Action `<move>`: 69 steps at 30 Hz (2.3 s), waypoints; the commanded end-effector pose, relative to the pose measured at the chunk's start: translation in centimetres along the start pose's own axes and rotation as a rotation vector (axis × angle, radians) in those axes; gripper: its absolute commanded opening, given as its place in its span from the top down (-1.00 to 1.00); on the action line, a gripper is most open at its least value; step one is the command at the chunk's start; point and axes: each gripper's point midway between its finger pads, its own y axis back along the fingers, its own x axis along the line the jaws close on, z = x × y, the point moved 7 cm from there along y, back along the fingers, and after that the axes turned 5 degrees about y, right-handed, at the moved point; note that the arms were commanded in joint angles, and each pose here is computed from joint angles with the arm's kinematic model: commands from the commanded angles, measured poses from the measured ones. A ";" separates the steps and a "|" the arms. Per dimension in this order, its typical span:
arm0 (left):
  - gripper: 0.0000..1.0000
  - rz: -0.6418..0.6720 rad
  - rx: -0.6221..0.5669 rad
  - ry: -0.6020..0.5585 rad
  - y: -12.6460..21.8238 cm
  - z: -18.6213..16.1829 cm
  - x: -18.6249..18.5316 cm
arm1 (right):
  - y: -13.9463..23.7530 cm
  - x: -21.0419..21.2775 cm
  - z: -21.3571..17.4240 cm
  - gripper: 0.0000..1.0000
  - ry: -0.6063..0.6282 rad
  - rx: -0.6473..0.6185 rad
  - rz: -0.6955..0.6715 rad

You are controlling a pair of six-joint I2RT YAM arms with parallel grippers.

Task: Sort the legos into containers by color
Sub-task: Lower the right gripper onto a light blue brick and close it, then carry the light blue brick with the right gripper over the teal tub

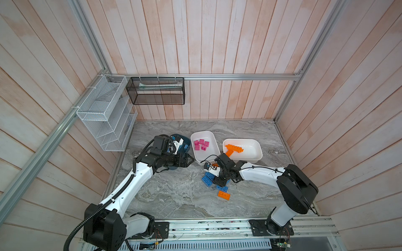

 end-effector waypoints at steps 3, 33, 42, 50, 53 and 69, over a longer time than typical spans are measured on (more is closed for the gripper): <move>-1.00 0.023 0.015 -0.006 -0.1 -0.4 0.6 | -0.1 0.0 1.5 -0.15 0.033 -0.020 -0.010; -1.00 0.146 -0.073 0.128 3.2 -0.6 3.4 | 3.8 -1.5 9.6 0.45 -0.050 -0.331 0.052; -1.00 0.244 -0.197 0.269 6.2 -1.0 5.4 | 3.8 -3.5 18.5 0.45 -0.063 -0.581 0.224; -1.00 0.281 -0.235 0.319 6.9 -2.0 5.9 | -0.7 -6.3 23.4 0.45 -0.082 -0.618 0.208; -1.00 0.287 -0.237 0.329 6.9 -2.3 6.1 | -2.4 -7.8 24.6 0.46 -0.106 -0.625 0.147; -1.00 0.299 -0.228 0.325 6.5 -2.6 6.6 | -7.9 -10.3 24.4 0.13 -0.094 -0.536 0.019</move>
